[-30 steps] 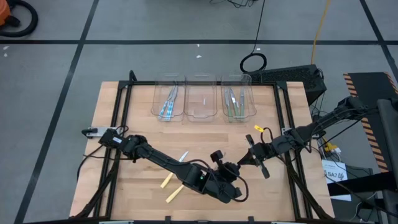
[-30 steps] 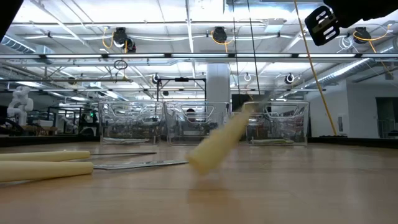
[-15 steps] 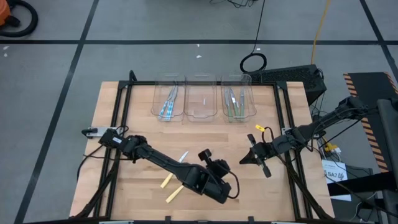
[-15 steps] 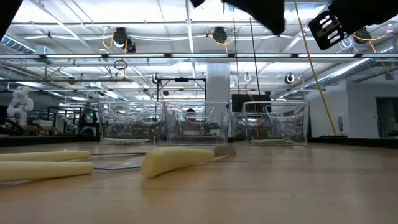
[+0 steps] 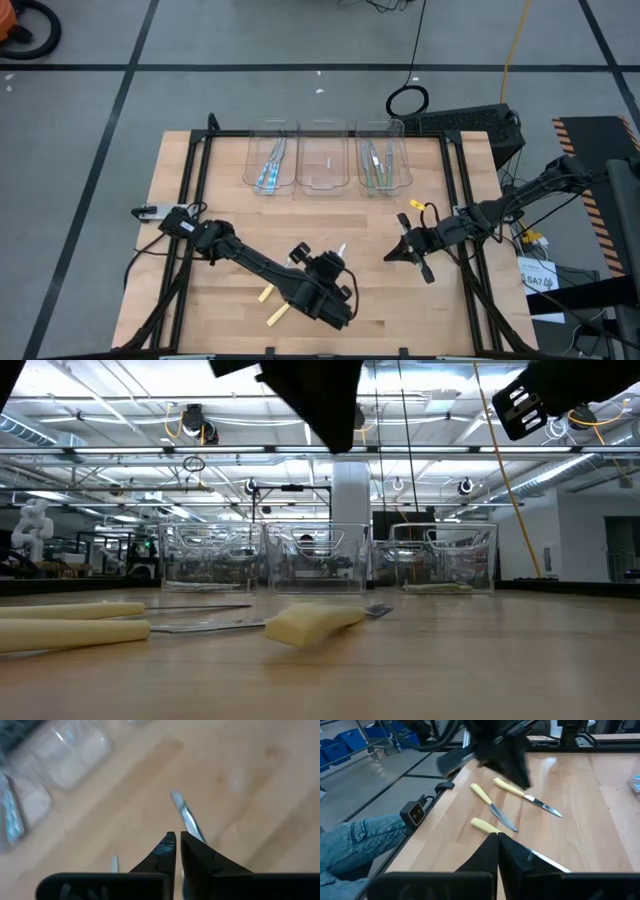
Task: Sort silverware by color (type)
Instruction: Put the yellow knife into the middle transparent bin
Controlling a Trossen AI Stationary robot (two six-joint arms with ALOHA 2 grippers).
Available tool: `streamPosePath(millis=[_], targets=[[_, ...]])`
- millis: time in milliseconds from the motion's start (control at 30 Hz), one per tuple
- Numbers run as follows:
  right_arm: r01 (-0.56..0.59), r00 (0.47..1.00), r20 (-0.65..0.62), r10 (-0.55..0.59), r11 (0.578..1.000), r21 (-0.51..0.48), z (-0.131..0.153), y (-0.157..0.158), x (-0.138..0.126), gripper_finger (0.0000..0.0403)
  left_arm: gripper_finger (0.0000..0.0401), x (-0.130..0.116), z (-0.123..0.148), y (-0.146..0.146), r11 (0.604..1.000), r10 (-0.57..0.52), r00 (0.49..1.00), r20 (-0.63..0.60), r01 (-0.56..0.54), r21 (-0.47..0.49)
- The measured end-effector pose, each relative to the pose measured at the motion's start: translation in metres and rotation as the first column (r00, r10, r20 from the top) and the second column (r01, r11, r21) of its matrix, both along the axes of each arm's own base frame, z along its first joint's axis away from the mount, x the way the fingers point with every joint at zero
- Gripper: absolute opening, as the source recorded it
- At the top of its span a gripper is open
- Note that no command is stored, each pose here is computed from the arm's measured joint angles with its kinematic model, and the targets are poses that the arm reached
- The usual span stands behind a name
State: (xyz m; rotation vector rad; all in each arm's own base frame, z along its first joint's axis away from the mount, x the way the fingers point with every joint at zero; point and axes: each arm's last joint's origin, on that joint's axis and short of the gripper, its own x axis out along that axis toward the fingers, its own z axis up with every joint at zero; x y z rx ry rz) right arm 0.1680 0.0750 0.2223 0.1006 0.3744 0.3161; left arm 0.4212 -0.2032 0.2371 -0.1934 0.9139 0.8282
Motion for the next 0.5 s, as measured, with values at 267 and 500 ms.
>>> streamPosePath(millis=[267,500], targets=[[0.039,0.998,-0.044,-0.04,0.999,-0.02,-0.004,-0.007,0.001,0.0002,0.0116,0.003,-0.022,-0.021,0.991,-0.057,0.998,0.03,0.06,-0.116],[0.042,0.997,-0.066,-0.048,0.995,-0.09,-0.009,-0.012,0.003,0.0002,0.016,0.001,-0.039,-0.022,0.989,-0.069,0.998,-0.007,0.068,-0.132]])
